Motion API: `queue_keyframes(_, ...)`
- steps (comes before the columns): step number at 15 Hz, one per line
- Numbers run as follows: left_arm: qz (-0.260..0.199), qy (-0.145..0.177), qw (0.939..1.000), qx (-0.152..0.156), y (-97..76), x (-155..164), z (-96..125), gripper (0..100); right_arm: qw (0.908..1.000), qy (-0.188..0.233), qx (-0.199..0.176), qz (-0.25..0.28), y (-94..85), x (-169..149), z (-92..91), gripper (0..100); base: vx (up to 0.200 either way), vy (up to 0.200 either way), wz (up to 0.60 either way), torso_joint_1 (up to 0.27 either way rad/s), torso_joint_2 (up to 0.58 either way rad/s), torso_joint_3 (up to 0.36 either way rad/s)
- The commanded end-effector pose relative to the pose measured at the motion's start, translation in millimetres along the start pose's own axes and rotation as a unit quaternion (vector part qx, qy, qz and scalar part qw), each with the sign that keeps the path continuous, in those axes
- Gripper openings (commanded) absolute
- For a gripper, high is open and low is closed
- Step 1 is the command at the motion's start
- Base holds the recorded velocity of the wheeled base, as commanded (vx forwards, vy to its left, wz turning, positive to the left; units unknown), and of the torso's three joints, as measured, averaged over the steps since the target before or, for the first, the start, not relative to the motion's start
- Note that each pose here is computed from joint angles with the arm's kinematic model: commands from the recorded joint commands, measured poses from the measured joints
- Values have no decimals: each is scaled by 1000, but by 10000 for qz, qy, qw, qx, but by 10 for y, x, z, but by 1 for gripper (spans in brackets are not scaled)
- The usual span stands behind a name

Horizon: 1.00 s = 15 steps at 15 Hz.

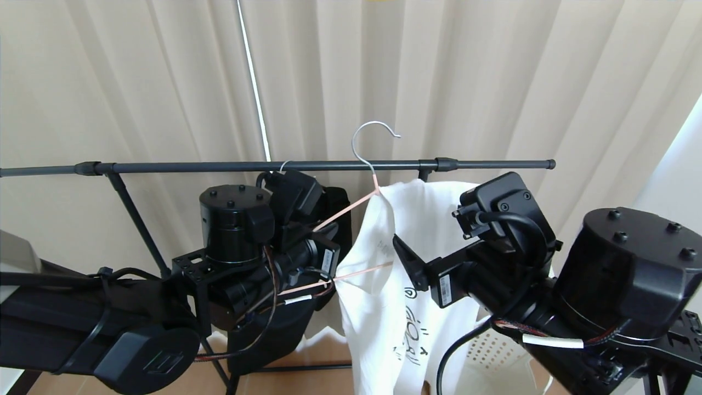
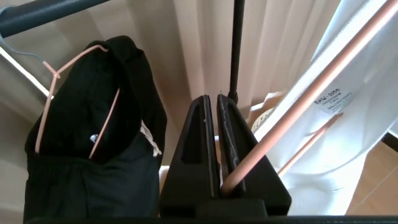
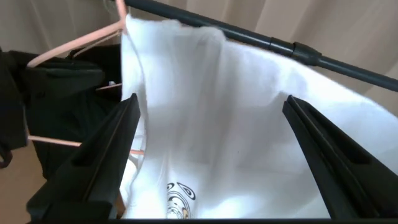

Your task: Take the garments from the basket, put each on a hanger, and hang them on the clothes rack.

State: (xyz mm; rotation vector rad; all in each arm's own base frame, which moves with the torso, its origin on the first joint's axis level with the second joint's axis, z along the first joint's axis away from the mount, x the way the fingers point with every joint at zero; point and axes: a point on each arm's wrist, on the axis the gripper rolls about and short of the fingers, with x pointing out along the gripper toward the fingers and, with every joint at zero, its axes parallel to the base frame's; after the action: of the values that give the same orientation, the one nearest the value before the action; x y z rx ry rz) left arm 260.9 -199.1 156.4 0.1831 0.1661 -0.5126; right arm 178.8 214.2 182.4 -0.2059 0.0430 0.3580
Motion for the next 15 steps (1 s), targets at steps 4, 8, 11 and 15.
queue_keyframes(4, 48, 225, 9997, 22, 115, -58, -133, 0, 9993, -95, -152, 324, -351, -215, 108, 100, 0, 0, 0, 0, 0, 0)
queue_keyframes(8, -94, 377, 9992, 35, 257, -248, -314, 0, 9942, 570, -643, 652, -806, -443, 431, 100, 0, 0, 0, 0, 0, 0)
queue_keyframes(11, -107, 344, 9990, 252, 273, -352, -408, 0, 9741, 1312, -957, 1572, -1126, -620, 724, 100, 0, 0, 0, 0, 0, 0)
queue_keyframes(15, -184, 158, 9984, 518, 234, -432, -445, 0, 9345, 2270, -1701, 2151, -1173, -475, 743, 100, 0, 0, 0, 0, 0, 0)
